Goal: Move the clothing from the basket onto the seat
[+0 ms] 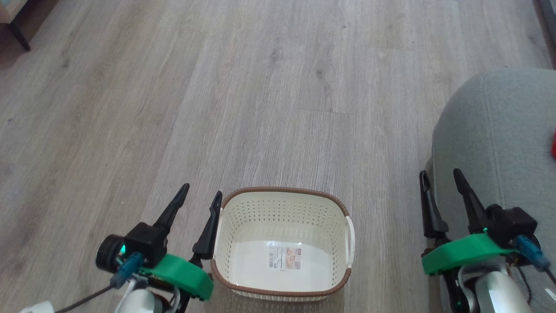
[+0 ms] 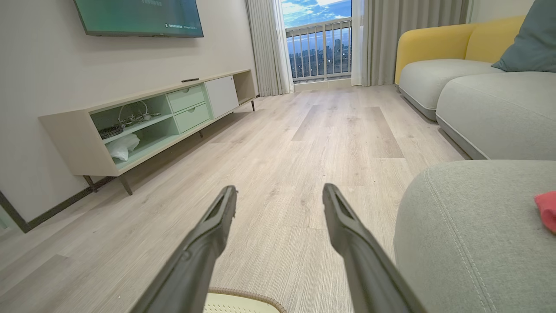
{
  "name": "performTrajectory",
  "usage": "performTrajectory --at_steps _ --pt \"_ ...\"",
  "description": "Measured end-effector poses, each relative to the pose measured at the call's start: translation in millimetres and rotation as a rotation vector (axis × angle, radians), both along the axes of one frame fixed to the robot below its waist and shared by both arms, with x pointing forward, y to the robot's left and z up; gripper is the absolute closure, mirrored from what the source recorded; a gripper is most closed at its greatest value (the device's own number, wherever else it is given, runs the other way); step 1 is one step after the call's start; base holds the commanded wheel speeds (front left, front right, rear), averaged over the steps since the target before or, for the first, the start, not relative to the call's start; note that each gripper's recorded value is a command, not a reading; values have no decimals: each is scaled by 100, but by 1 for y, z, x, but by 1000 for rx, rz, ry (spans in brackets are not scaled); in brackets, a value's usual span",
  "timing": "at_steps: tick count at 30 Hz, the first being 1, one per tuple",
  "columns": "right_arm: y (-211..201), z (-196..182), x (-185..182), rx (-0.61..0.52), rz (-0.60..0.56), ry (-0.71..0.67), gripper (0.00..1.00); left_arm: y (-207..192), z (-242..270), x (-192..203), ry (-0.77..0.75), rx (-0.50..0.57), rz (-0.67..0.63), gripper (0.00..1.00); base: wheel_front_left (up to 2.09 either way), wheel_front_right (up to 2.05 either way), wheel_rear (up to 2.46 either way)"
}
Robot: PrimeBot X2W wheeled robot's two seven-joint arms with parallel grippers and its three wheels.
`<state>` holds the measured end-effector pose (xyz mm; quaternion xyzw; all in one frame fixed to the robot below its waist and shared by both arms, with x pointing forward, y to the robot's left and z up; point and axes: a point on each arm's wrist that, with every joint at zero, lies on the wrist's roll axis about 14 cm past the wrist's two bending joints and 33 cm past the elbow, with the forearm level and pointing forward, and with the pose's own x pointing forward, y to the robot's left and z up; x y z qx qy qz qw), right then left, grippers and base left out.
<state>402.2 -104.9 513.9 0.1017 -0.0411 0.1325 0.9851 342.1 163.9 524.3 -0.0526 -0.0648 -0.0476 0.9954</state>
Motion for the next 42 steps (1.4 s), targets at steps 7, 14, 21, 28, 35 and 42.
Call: performTrajectory --at_steps 7,14,21,28,35,42 --pt "-7 1 -1 7 -22 -2 0 4 2 1 -7 -17 11 0 0 0 0" --pt "-8 1 -1 9 -26 1 0 4 -1 1 3 -40 11 0 0 0 0" --pt "-9 -3 1 10 -28 11 0 4 -4 3 14 -54 7 0 0 0 0" --pt "-10 -6 1 9 -32 19 0 3 -5 4 19 -70 5 0 0 0 0" --pt "-12 -30 -5 1 -36 94 100 4 -33 -2 107 -81 12 100 0 0 0" --pt "-19 -59 -20 33 -59 198 100 4 -61 -16 203 -138 25 100 0 0 0"
